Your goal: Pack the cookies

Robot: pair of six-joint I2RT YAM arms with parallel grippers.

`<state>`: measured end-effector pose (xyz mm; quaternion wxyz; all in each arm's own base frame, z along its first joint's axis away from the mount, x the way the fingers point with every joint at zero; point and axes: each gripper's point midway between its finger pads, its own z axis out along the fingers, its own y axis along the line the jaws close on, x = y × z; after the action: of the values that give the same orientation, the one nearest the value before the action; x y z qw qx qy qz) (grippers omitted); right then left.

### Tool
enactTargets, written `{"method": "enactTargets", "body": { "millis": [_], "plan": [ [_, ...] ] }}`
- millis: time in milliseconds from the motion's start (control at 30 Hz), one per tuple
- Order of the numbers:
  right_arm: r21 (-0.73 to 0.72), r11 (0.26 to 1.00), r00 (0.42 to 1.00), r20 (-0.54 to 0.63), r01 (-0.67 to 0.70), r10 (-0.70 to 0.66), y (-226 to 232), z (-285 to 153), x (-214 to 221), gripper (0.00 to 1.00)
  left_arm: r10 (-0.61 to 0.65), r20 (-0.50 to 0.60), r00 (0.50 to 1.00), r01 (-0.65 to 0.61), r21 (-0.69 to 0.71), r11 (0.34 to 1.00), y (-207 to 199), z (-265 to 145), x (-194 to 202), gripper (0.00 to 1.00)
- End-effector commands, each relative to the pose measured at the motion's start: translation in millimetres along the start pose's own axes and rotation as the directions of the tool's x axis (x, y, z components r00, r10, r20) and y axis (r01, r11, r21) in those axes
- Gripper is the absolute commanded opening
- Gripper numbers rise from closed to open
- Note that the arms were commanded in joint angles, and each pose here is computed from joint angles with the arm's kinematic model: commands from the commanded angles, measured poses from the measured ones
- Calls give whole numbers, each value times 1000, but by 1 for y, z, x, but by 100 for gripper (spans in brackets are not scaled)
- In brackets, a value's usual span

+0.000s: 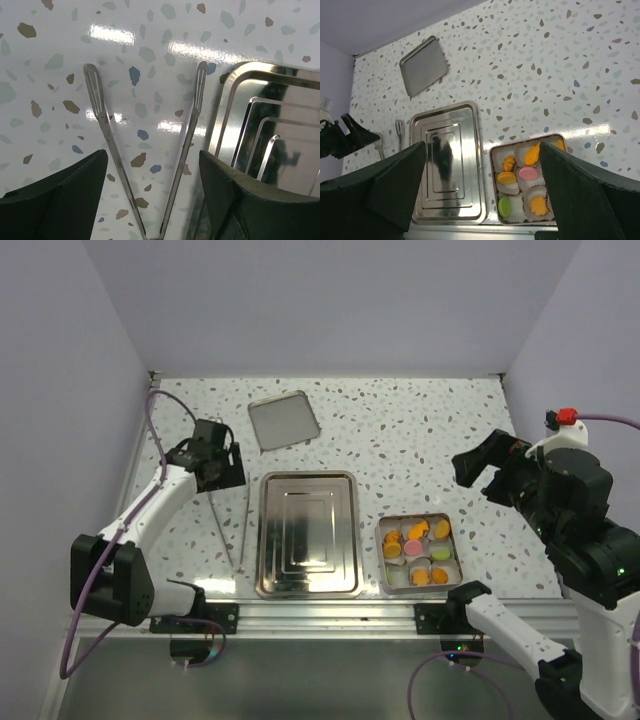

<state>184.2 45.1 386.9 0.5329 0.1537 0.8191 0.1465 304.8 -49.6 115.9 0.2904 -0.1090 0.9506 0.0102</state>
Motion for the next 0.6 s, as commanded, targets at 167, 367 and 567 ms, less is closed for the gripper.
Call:
{"method": "enactTargets", "body": {
  "millis": [167,367,567],
  "plan": [
    [-22,1000,997,-77,13,-14,10,25,17,99,-34,77,996,21,157,987,-24,-12,-17,77],
    [-108,994,971,-237,11,-37,27,41,52,99,-52,97,994,33,194,980,-43,-15,-51,77],
    [-87,996,861,-504,34,-73,18,64,122,98,-103,127,987,64,279,958,-73,-9,-87,75]
  ]
}}
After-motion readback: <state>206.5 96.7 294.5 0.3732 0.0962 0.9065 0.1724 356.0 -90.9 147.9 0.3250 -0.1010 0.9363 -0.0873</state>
